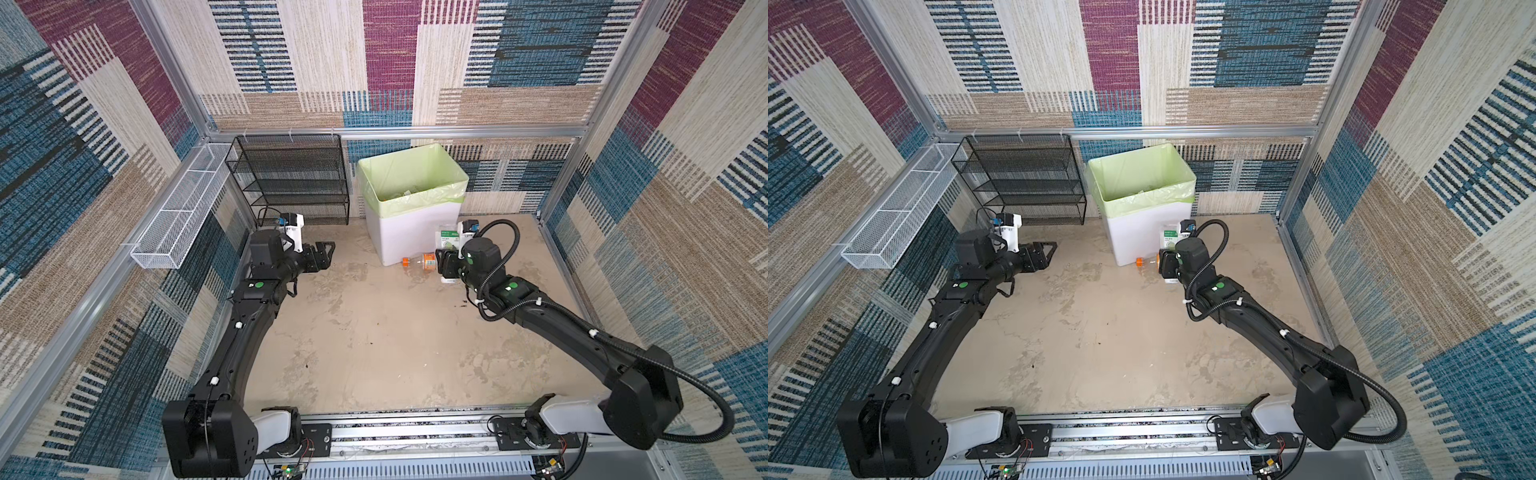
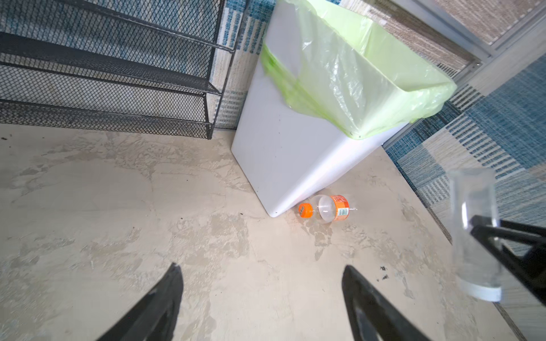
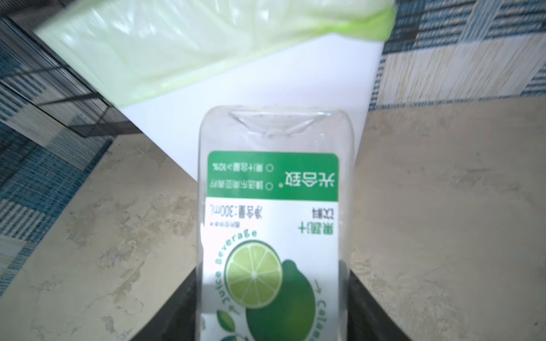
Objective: Throw the plastic bottles in the bin
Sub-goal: 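Lift the lime bottle with the right gripper over the bin and release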
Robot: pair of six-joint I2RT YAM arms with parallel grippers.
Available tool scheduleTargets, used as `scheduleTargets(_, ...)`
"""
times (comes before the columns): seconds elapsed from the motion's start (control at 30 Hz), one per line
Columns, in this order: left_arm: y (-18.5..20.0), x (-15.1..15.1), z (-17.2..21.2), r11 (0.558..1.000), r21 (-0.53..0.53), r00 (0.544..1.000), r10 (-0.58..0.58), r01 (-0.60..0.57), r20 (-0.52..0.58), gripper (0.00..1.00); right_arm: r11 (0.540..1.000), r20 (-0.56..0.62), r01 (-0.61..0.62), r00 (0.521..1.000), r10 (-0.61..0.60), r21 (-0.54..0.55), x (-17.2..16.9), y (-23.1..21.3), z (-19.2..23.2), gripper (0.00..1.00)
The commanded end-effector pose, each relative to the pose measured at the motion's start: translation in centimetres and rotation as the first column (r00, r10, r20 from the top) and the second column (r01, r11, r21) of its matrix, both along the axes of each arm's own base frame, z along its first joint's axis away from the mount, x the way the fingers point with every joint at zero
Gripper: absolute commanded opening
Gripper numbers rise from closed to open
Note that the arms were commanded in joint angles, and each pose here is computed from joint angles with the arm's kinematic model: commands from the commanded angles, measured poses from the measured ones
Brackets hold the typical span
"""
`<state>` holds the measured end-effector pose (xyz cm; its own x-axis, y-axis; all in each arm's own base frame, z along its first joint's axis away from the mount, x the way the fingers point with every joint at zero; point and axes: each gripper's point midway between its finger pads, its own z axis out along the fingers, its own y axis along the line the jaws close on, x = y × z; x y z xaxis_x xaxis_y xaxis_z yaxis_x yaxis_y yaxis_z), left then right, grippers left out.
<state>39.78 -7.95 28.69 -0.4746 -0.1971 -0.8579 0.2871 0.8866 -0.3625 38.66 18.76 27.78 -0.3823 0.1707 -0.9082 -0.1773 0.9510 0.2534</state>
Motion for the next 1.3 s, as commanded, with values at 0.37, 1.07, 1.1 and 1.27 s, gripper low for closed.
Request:
scheduleTargets(0.37, -4.7, -2.0, 2.1, 0.984, 0.035, 0.969, -0.177, 0.173, 0.173, 0.84, 0.978, 0.790, 0.070, 0.580, -0.200, 0.195, -10.7, -8.6, 20.5, 0.66)
scheduleTargets(1.07, -6.1, -3.6, 3.8, 0.975, 0.111, 0.947, -0.213, 0.191, 0.242, 0.90, 0.978, 0.455, -0.209, 0.872, 0.182, 0.009, 14.5, 7.3, 24.9, 0.95)
scheduleTargets(1.1, -5.9, -3.8, 4.0, 0.976, 0.114, 0.946, -0.208, 0.185, 0.247, 0.91, 0.978, 0.435, -0.206, 0.881, 0.185, 0.002, 15.1, 7.5, 24.6, 0.97)
scheduleTargets(1.27, -5.8, -3.9, 4.2, 0.976, 0.130, 0.946, -0.205, 0.177, 0.252, 0.92, 0.988, 0.403, -0.155, 0.903, 0.151, -0.023, 15.4, 6.6, 24.4, 0.98)
